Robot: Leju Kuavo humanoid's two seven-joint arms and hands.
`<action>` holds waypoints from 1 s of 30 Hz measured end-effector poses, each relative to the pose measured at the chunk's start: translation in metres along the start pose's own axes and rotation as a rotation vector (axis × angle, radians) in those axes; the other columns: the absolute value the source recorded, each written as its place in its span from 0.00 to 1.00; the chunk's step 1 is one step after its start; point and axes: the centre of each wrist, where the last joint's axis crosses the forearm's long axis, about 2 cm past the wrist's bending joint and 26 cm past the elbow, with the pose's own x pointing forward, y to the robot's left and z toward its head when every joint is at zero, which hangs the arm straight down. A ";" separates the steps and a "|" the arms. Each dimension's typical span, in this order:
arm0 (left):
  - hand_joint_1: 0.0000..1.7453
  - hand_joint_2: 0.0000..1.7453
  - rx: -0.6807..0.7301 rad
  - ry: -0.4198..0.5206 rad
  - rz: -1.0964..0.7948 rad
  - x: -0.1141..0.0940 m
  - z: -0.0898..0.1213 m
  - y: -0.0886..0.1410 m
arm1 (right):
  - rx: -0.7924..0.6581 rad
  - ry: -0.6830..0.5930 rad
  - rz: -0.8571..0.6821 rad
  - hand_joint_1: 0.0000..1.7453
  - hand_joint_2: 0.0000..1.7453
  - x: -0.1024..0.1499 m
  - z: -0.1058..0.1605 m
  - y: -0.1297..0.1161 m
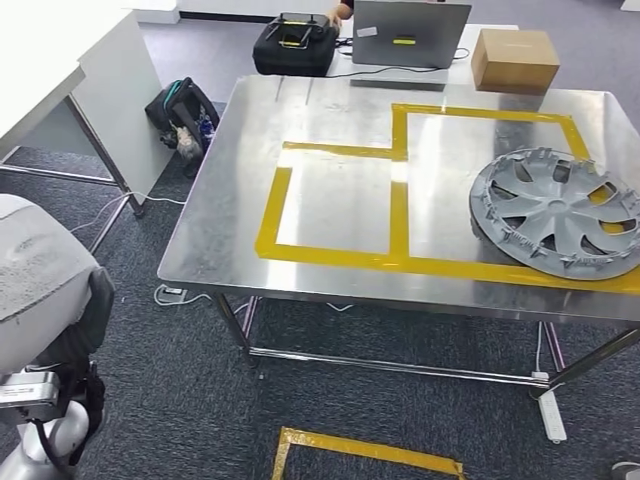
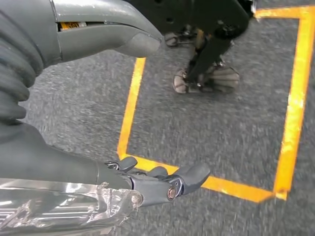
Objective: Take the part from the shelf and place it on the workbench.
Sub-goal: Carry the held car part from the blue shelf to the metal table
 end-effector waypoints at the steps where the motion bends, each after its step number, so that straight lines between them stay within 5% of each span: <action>1: 1.00 1.00 0.000 0.000 0.000 0.000 0.000 0.000 | 0.001 0.000 -0.001 0.00 1.00 0.000 0.000 0.001; 30: 1.00 1.00 0.002 -0.005 0.002 0.001 -0.001 0.000 | 0.002 -0.003 -0.003 0.00 1.00 0.000 -0.001 0.003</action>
